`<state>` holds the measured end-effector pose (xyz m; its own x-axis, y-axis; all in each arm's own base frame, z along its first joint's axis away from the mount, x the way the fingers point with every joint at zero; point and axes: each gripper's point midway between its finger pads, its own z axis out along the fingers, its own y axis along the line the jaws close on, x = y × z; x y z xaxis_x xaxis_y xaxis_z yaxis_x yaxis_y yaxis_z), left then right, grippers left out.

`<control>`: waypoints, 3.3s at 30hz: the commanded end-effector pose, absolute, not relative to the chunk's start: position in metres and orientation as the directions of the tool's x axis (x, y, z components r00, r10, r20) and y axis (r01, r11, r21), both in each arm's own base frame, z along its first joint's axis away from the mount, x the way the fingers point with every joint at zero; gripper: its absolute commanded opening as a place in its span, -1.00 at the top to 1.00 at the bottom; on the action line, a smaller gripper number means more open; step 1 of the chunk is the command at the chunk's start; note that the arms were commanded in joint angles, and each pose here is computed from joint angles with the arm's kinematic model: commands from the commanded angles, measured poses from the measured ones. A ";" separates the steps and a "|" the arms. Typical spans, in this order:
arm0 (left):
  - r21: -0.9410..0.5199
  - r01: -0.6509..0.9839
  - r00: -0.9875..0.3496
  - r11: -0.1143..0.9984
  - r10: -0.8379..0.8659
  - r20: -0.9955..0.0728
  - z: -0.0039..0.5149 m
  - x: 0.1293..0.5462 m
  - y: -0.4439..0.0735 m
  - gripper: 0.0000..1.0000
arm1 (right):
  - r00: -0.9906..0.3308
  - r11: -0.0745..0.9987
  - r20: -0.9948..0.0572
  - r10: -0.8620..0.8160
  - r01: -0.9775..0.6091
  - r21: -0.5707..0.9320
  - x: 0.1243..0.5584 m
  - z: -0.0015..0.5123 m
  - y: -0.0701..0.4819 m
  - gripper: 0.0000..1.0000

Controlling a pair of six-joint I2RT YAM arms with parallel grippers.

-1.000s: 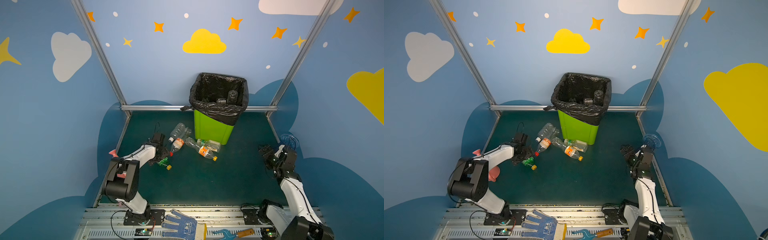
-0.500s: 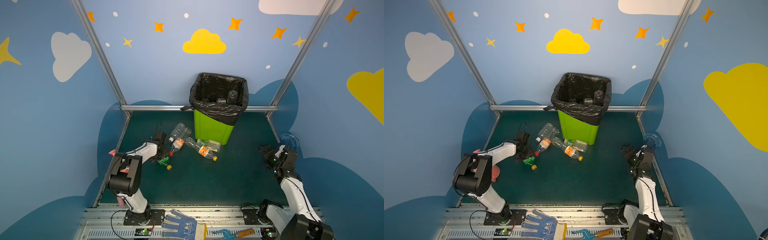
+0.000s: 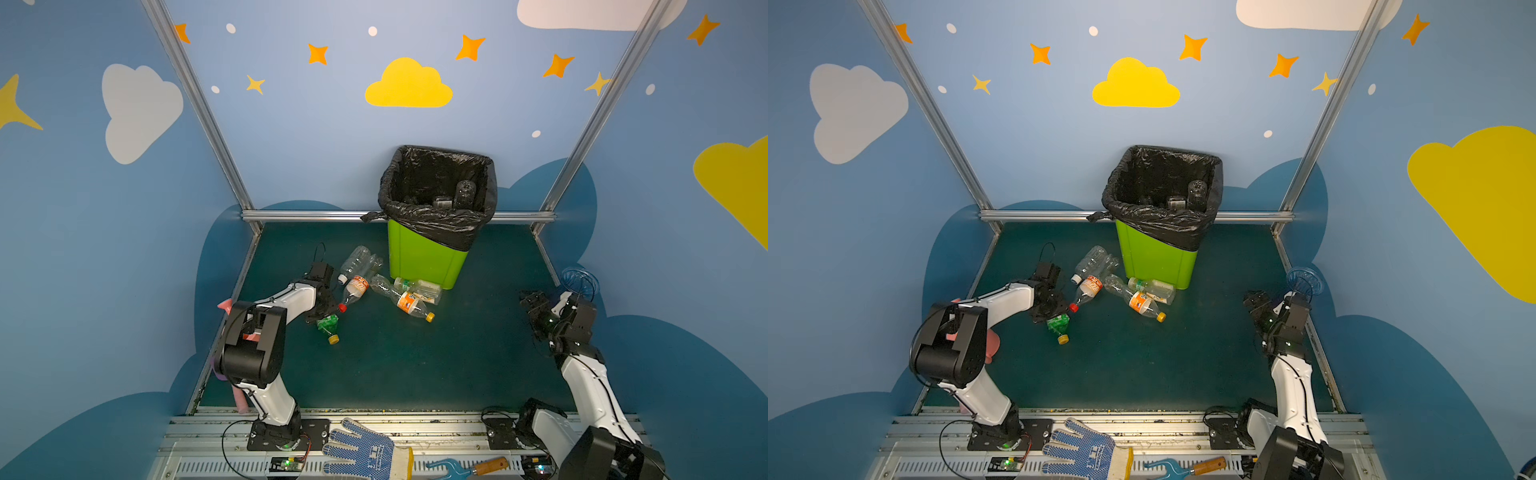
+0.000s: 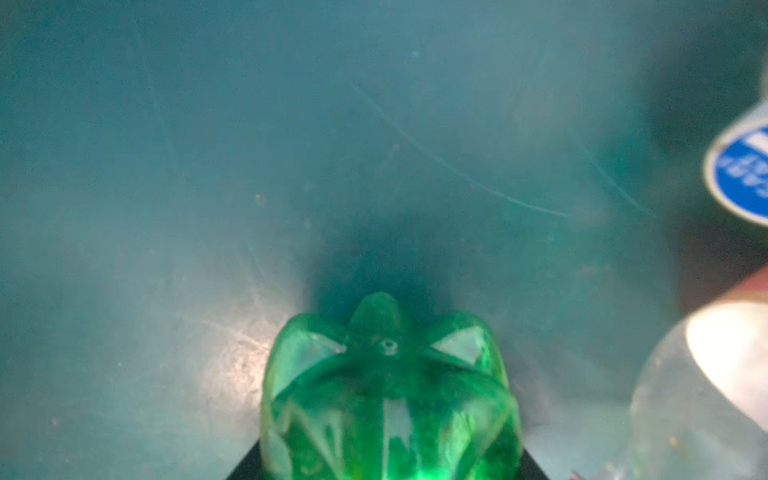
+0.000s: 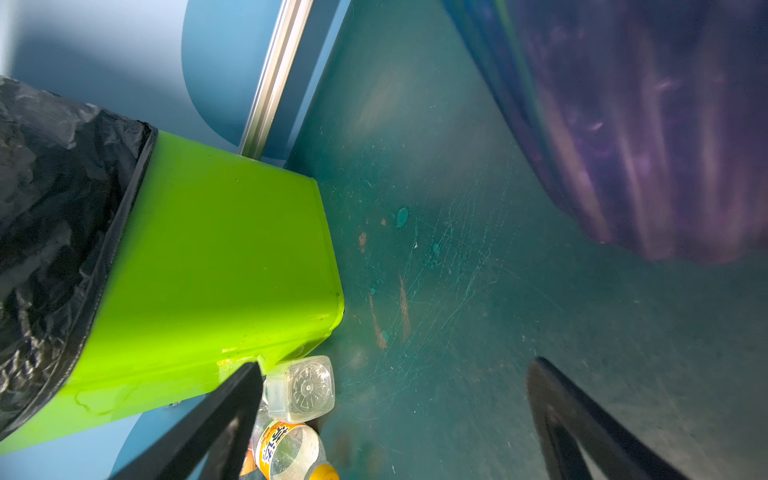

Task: Throw the plastic bottles in the bin
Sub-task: 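Lift the green bottle with the left gripper up over the bin, then open the left gripper to drop the green bottle into the bin, then lower the left gripper to the clear bottles while the right gripper approaches the pile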

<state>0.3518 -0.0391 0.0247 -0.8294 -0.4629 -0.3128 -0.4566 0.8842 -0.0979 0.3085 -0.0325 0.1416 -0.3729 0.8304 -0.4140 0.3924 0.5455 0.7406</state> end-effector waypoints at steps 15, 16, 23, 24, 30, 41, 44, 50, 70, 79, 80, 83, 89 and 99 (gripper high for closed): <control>-0.602 -0.170 -0.117 0.781 -0.622 -0.774 0.411 0.381 -0.006 -0.21 | -0.256 0.543 -0.479 0.840 0.383 0.747 0.299 0.176 -0.065 -0.96; -0.613 -0.123 -0.048 0.780 -0.622 -0.782 0.442 0.373 -0.005 -0.21 | -0.232 0.536 -0.483 0.844 0.382 0.753 0.296 0.179 -0.069 -0.96; -0.649 0.245 0.136 0.721 -0.688 -0.713 0.571 0.375 -0.039 -0.19 | -0.144 0.473 -0.453 0.880 0.346 0.810 0.283 0.190 -0.079 -0.96; -0.646 0.281 0.118 0.710 -0.693 -0.711 0.576 0.387 -0.054 -0.18 | -0.143 0.467 -0.446 0.883 0.337 0.817 0.284 0.192 -0.078 -0.95; -0.534 0.381 -0.129 0.755 -0.528 -0.839 0.562 0.486 -0.212 -0.29 | -0.214 0.457 -0.411 0.886 0.250 0.854 0.294 0.207 -0.062 -0.95; -0.433 0.424 0.044 0.795 -0.496 -0.867 0.602 0.440 -0.233 -1.00 | -0.277 0.531 -0.481 0.832 0.142 0.835 0.293 0.233 -0.040 -0.96; -0.417 0.427 0.087 0.802 -0.496 -0.864 0.605 0.417 -0.217 -1.00 | -0.299 0.537 -0.483 0.823 0.136 0.832 0.297 0.229 -0.032 -0.95; -0.391 0.328 0.100 0.860 -0.443 -0.891 0.567 0.394 -0.183 -1.00 | -0.338 0.583 -0.519 0.785 0.122 0.803 0.302 0.228 -0.016 -0.95; -0.354 -0.243 -0.473 0.903 -0.429 -0.770 0.205 0.371 -0.059 -1.00 | -0.666 0.796 -0.641 0.381 -0.117 0.594 0.306 0.165 0.146 -0.91; -0.069 -0.093 -0.713 0.993 -0.115 -0.691 0.150 0.405 -0.100 -0.99 | -0.655 0.837 -0.647 0.391 -0.040 0.546 0.303 0.150 0.132 -0.96; -0.032 -0.072 -0.723 0.997 -0.074 -0.687 0.147 0.409 -0.105 -0.98 | -0.649 0.846 -0.650 0.396 -0.017 0.533 0.301 0.148 0.125 -0.96; 0.037 -0.033 -0.747 0.999 0.000 -0.664 0.144 0.422 -0.115 -0.95 | -0.632 0.862 -0.660 0.406 0.025 0.506 0.296 0.144 0.111 -0.96; 0.087 0.041 -0.786 0.995 0.086 -0.612 0.129 0.446 -0.129 -0.78 | -0.611 0.854 -0.650 0.451 0.084 0.514 0.289 0.136 0.089 -0.96; 0.094 0.081 -0.837 0.992 0.119 -0.534 0.098 0.453 -0.140 -0.65 | -0.594 0.829 -0.625 0.507 0.137 0.542 0.285 0.130 0.070 -0.95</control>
